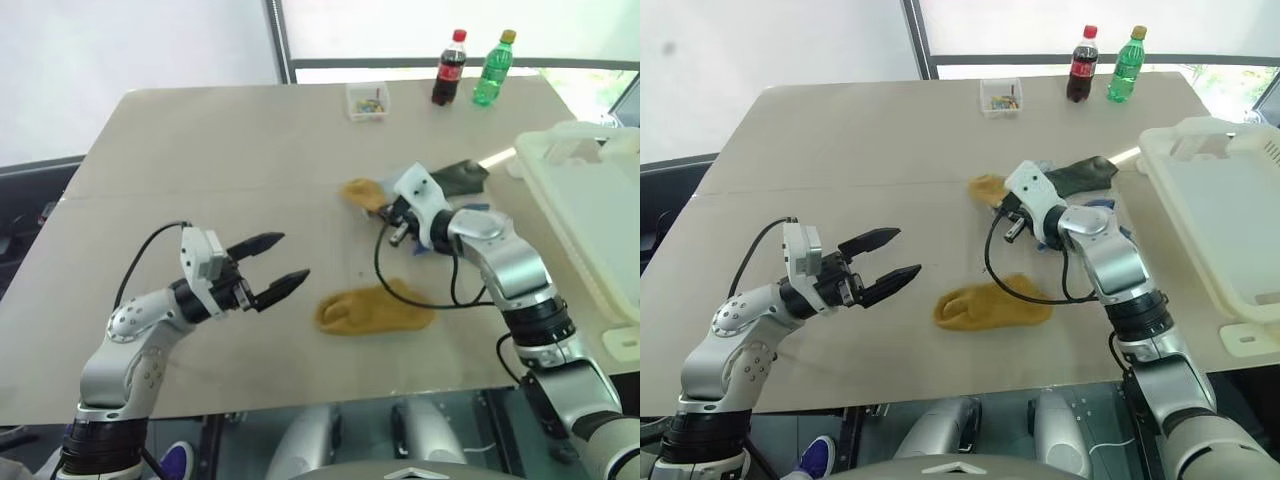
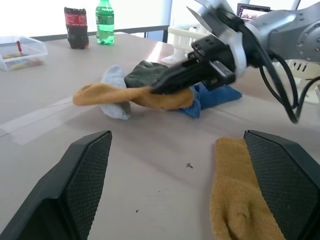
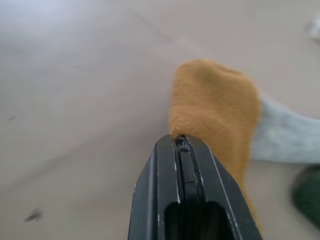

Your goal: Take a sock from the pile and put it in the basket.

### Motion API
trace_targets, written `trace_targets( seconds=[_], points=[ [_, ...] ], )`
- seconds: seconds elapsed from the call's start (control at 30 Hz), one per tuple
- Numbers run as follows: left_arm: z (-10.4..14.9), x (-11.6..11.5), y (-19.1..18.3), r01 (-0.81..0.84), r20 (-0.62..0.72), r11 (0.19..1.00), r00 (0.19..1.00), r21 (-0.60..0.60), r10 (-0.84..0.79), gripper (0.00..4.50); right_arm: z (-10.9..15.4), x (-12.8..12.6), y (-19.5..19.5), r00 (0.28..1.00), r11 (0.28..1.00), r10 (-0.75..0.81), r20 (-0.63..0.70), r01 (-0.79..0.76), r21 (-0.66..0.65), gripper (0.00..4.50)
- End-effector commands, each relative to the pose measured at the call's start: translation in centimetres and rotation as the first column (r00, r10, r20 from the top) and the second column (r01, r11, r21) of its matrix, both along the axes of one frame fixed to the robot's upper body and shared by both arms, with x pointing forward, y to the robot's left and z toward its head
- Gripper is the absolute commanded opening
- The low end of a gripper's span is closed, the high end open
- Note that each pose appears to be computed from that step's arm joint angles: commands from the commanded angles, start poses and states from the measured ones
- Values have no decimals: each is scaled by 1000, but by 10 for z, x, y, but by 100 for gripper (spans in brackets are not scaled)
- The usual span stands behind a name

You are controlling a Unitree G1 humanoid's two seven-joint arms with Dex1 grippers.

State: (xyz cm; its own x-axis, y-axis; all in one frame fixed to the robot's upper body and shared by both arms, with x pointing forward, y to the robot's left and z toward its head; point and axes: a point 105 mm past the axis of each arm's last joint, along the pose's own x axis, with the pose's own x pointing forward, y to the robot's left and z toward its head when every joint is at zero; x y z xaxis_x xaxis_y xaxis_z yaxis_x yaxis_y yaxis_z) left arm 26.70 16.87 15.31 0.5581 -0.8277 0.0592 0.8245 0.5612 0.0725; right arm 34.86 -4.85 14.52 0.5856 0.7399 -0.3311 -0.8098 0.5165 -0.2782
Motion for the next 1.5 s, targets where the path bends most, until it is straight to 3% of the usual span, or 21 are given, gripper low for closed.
trace_targets(
  seconds=[0.03,0.17,0.3,0.47,0.63,0.8,0.97,1.07,1.17,1.33,1.5],
  points=[
    [8,1,6,-13,27,1000,1000,-18,14,450,5,-33,21,980,980,199,24,-199,0,2],
    [7,3,12,-29,17,999,999,-22,30,450,-14,-60,28,932,930,363,21,-361,-70,2],
    [4,2,14,-17,-3,1000,1000,-11,17,450,-21,-57,20,909,903,411,72,-395,-170,2],
    [-3,-1,15,12,-36,1000,999,12,-12,450,-19,-41,21,917,925,371,145,-352,-143,2],
    [-10,1,14,35,-62,998,998,47,-32,450,-22,-41,14,904,907,412,116,-394,-152,2],
    [-15,13,17,5,-58,996,998,85,0,450,-5,-48,1,917,926,374,137,-364,-96,235],
    [-23,30,15,-55,-71,994,996,93,62,450,21,-46,-13,968,968,235,82,-241,75,235],
    [-34,39,12,-83,-118,992,988,99,95,450,18,-47,-19,978,973,204,31,-207,102,235],
    [-43,47,4,-99,-127,987,985,130,116,450,6,-29,-28,997,994,76,15,-77,75,235],
    [-36,47,-7,-72,-115,994,990,87,82,450,-8,-66,-24,965,965,263,-12,-263,7,235],
    [-38,45,-5,-60,-125,994,989,97,72,450,-17,-80,-26,945,943,327,-23,-328,-49,235]
  ],
)
